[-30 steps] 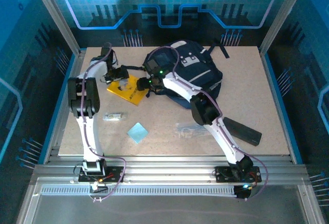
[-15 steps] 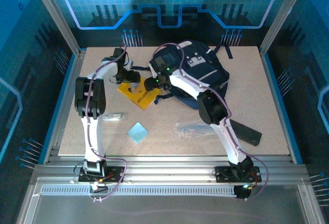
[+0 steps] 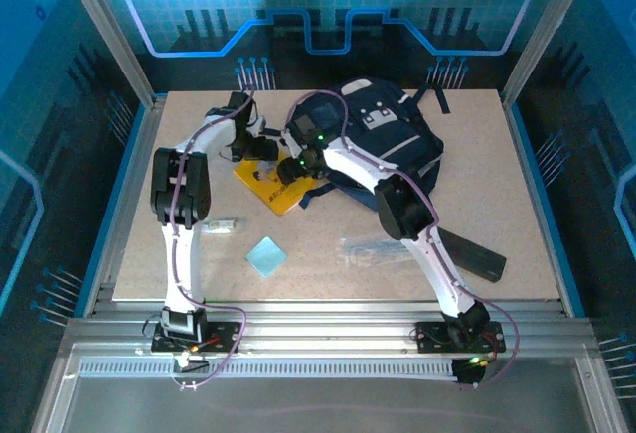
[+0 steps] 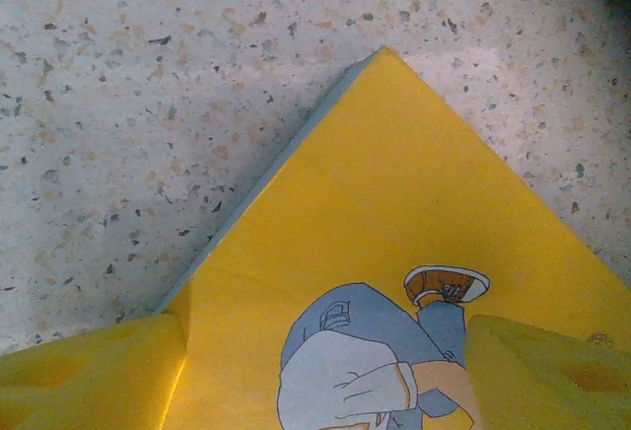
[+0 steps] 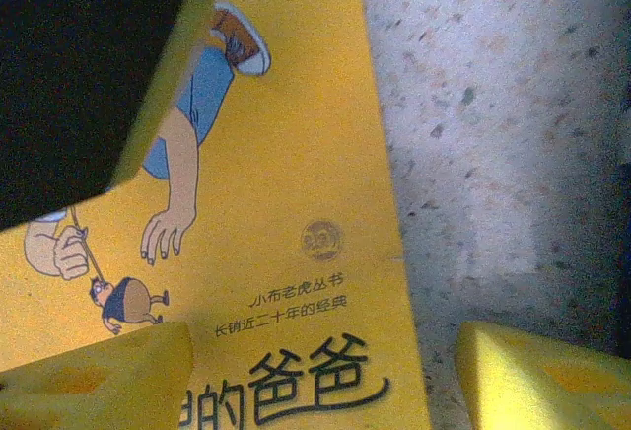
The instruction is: Pack the student bag
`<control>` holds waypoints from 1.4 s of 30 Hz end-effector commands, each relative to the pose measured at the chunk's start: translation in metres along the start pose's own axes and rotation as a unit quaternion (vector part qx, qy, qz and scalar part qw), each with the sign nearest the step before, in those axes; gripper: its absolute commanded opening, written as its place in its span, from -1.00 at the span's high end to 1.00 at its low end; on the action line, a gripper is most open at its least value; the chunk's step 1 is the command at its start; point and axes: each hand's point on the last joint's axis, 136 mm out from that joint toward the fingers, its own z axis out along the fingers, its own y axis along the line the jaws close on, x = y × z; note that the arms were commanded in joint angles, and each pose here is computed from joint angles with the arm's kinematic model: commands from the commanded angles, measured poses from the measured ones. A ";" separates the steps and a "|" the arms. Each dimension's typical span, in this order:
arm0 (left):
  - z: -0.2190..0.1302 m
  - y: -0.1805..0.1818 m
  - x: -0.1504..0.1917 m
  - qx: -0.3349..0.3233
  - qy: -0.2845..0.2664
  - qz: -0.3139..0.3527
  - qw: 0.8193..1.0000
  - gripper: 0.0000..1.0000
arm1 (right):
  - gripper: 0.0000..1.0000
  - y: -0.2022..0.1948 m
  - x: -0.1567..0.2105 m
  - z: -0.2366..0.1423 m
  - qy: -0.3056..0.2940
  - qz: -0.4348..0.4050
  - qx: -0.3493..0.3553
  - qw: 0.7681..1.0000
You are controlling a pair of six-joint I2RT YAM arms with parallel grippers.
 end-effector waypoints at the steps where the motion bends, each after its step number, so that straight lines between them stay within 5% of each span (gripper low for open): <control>1: 0.018 0.008 0.024 -0.019 0.050 -0.031 0.998 -0.55 | -0.38 0.022 0.016 -0.008 0.027 -0.005 -0.057 0.998; 11: 0.020 0.010 0.024 -0.021 0.050 -0.061 0.997 -0.55 | -0.36 0.048 -0.011 -0.062 -0.031 0.037 -0.164 0.985; 18: 0.022 0.012 0.027 -0.023 0.053 -0.071 0.996 -0.55 | -0.33 0.055 -0.020 -0.066 -0.041 0.105 -0.258 0.959; 31: 0.021 0.005 0.024 -0.006 0.043 -0.100 0.994 -0.56 | -0.17 0.053 0.006 -0.023 0.006 0.180 -0.259 0.949; 35: 0.022 0.003 0.025 0.002 0.039 -0.112 0.993 -0.56 | 0.01 0.050 0.010 -0.019 0.016 0.203 -0.250 0.947; 42: -0.022 -0.001 0.008 0.006 -0.026 -0.133 0.991 -0.65 | 0.73 0.036 0.016 -0.007 0.035 0.260 -0.232 0.937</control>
